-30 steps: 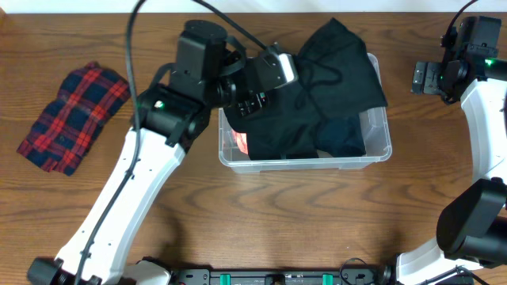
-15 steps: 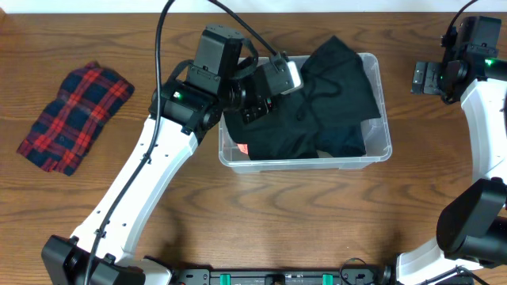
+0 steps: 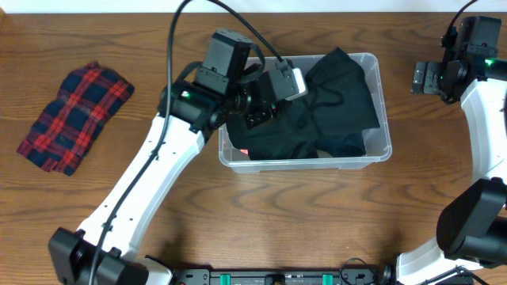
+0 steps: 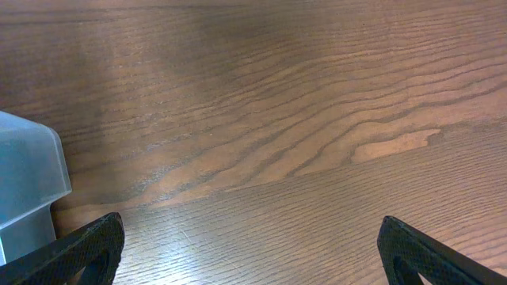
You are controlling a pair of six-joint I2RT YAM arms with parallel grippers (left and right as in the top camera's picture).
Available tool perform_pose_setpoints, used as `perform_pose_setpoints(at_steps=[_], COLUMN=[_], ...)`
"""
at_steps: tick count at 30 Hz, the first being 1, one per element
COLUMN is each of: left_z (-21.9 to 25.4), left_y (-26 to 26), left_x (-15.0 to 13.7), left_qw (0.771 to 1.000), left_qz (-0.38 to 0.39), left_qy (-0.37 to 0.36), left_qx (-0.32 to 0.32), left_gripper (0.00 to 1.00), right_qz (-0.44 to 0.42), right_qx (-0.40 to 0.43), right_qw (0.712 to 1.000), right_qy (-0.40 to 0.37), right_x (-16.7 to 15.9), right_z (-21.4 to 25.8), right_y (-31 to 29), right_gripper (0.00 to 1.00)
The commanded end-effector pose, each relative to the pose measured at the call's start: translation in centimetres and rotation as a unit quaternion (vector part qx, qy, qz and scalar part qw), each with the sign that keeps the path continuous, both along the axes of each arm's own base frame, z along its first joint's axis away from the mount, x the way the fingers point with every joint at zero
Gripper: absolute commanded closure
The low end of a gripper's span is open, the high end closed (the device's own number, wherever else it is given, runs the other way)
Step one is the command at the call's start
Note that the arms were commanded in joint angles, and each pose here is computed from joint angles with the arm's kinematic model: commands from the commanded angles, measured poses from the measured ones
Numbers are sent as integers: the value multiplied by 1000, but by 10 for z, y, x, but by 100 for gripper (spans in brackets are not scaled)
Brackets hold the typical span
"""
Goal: Pack container
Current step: 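Lower the black garment into the bin and spread it flat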
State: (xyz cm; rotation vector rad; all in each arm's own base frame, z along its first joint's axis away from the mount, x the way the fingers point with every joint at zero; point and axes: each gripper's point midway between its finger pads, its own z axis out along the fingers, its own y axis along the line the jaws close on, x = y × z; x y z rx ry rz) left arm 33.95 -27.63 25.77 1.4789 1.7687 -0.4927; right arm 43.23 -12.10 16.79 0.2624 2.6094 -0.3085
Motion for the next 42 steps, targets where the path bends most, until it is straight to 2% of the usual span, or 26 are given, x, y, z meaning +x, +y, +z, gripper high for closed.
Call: perform_pose_setpoints(at_steps=[1,21,42], left_z=[21,-26,-44], left_y=[-13,-35,-36], left_x=[-2,-2,-2], left_qw=[999,999,998], left_qz=[-24,-44,-45], left_qy=[-20,31,50], left_qx=[-22,4,15], left_gripper=[94,94,93], right_qz=[-7,-7,-7], right_qx=[1,1,1], right_qw=[1000,1000,1000], right_qy=[-17,-18,-18], right_x=[2,2,2], right_z=[13,13,13], right_y=[0,0,0], right_gripper=[1,1,1])
